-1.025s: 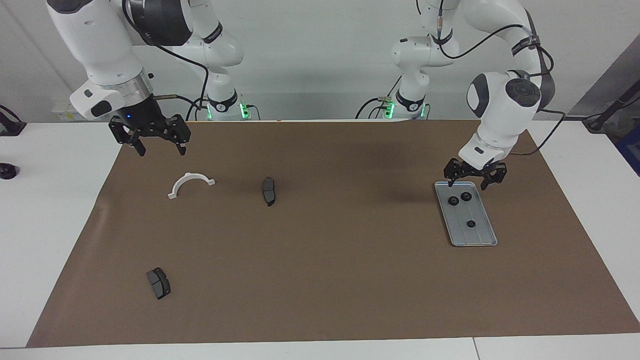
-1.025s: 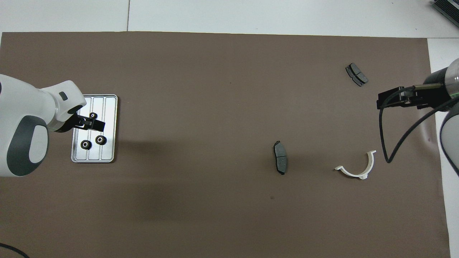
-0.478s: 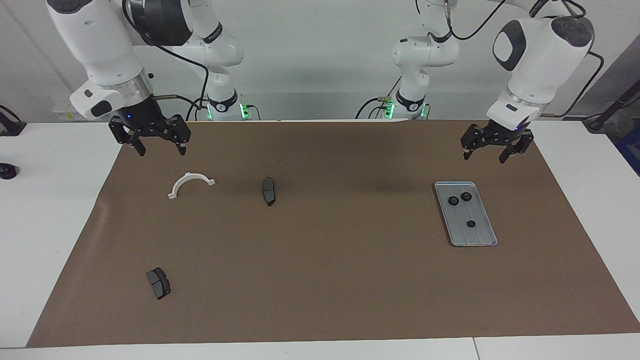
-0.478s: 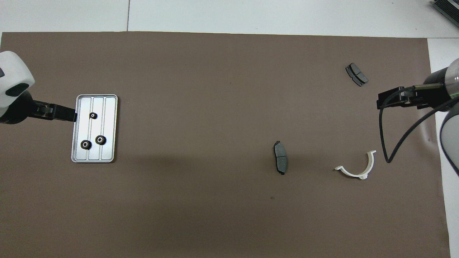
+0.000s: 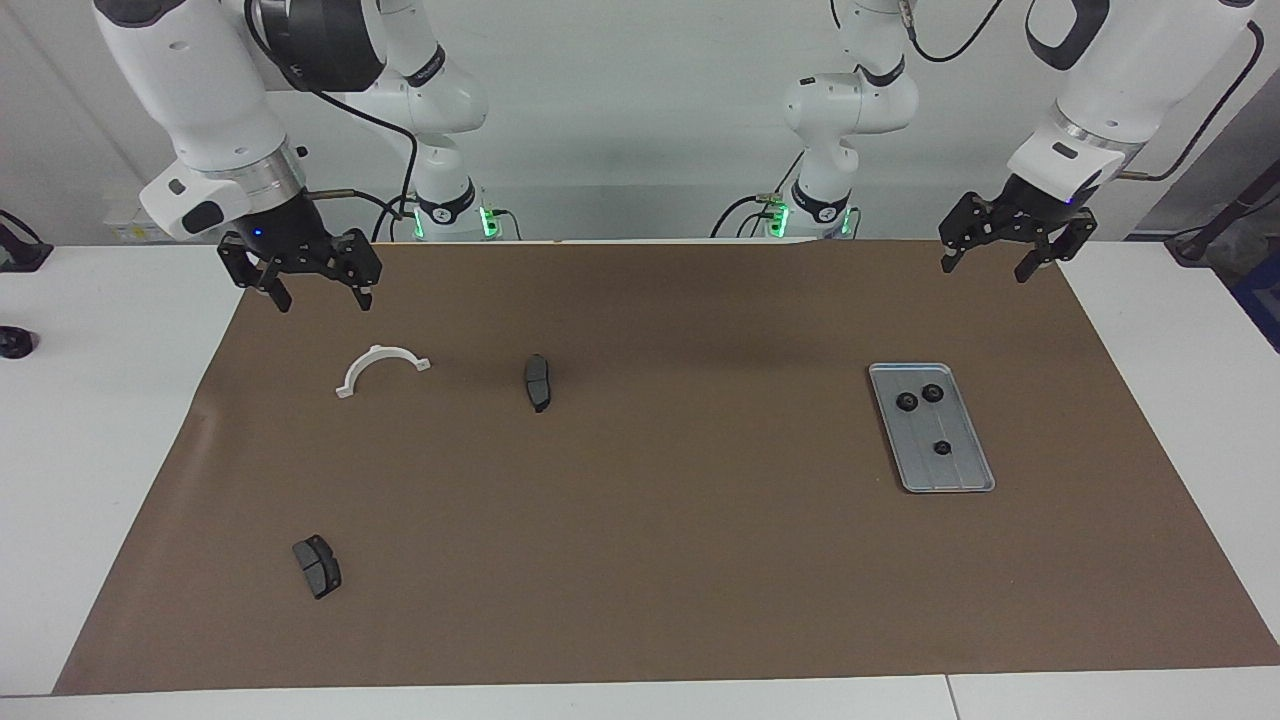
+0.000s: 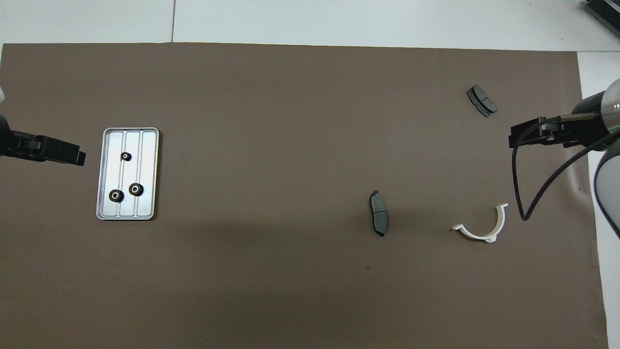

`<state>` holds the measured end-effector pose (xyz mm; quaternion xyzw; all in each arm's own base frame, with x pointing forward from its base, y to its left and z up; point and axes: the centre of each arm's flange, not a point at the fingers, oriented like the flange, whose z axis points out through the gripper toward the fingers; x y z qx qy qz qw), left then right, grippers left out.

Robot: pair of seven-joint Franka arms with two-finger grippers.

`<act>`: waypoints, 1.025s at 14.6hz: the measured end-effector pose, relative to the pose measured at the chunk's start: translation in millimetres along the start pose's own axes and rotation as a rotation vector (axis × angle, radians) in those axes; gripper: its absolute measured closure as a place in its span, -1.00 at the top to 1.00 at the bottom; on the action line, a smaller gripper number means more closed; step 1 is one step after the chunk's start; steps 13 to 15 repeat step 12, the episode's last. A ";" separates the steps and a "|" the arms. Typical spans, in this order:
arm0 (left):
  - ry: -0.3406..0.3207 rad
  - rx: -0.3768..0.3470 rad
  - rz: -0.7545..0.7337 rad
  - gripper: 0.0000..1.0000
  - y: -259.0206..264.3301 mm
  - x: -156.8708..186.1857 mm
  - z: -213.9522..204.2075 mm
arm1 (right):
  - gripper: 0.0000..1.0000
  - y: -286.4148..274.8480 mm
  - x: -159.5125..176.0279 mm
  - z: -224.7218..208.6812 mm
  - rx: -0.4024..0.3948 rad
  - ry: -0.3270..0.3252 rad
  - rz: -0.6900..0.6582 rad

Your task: Pick bearing gear from pile to tray

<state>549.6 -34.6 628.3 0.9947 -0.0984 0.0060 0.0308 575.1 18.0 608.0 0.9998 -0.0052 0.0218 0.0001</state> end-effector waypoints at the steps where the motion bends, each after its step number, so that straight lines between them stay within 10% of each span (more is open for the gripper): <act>1: -0.009 0.010 0.001 1.00 -0.9 0.6 4.5 | 1.00 0.0 0.0 0.0 0.000 0.000 0.000; 15: -0.021 0.028 -0.005 1.00 -6.1 -0.1 14.6 | 1.00 0.0 0.0 0.0 0.000 0.000 0.000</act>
